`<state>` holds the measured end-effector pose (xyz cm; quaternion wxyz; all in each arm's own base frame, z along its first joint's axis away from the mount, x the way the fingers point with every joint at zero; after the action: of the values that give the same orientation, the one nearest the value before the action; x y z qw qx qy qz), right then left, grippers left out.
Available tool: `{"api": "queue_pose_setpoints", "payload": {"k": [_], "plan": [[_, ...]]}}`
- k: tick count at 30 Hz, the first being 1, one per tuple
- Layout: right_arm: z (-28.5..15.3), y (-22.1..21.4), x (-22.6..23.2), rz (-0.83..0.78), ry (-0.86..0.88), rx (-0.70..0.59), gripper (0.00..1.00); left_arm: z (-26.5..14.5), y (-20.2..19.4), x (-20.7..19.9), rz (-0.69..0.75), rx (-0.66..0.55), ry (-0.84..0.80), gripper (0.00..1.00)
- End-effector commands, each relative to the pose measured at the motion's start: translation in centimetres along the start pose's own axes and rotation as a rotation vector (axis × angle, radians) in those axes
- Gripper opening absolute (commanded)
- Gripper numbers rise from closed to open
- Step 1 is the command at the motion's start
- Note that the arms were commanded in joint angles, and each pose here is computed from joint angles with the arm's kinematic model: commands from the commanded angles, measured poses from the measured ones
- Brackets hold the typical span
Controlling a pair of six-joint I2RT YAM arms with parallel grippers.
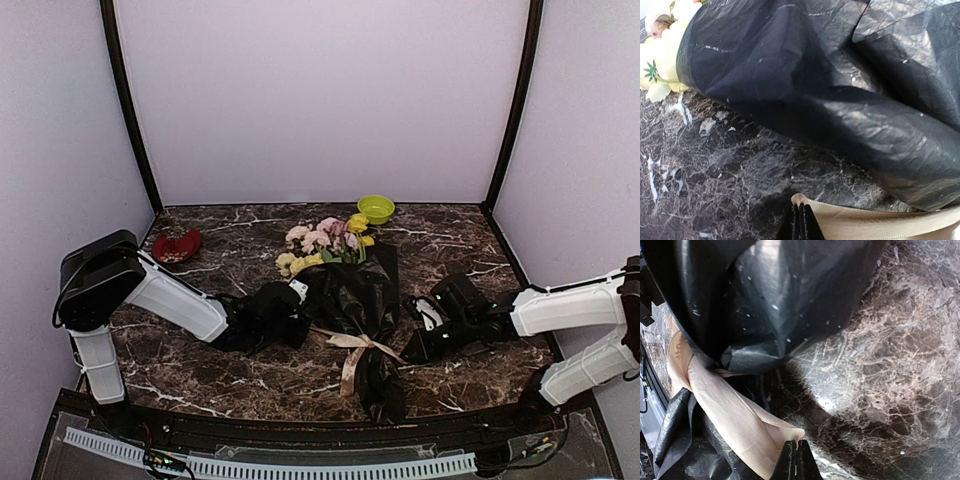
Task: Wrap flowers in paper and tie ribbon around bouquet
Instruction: Adjust the ribbon on the folded bouquet.
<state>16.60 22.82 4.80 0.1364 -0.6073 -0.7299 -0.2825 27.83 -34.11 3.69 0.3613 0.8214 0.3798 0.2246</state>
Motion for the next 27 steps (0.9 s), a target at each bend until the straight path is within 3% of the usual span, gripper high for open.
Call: {"api": "queue_pose_setpoints", "payload": {"k": [1, 22, 24, 27], "plan": [[0.4, -0.6, -0.4, -0.007, -0.003, 0.012, 0.00, 0.0, -0.5, 0.6, -0.018, 0.023, 0.029, 0.00], [0.2, 0.0, 0.1, -0.017, 0.001, -0.004, 0.01, -0.2, -1.6, 0.0, -0.013, 0.044, -0.026, 0.00], [-0.2, 0.4, 0.3, -0.022, 0.001, -0.020, 0.08, -0.5, -1.0, -0.5, -0.006, 0.025, -0.054, 0.00], [-0.9, 1.2, 0.7, -0.027, -0.010, -0.058, 0.20, -1.1, 0.0, -0.5, -0.004, 0.000, -0.062, 0.15]]}}
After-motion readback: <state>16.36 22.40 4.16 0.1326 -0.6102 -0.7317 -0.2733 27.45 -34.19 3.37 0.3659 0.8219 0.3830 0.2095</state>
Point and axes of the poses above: each gripper's point midway between its finger pads, its own z axis out along the fingers, its own x axis along the line the jaws close on, y = z × x, the point moved 2 cm from there along -z, back along the fingers, and after that the axes turned 9 degrees about z, right-handed, at the moved point
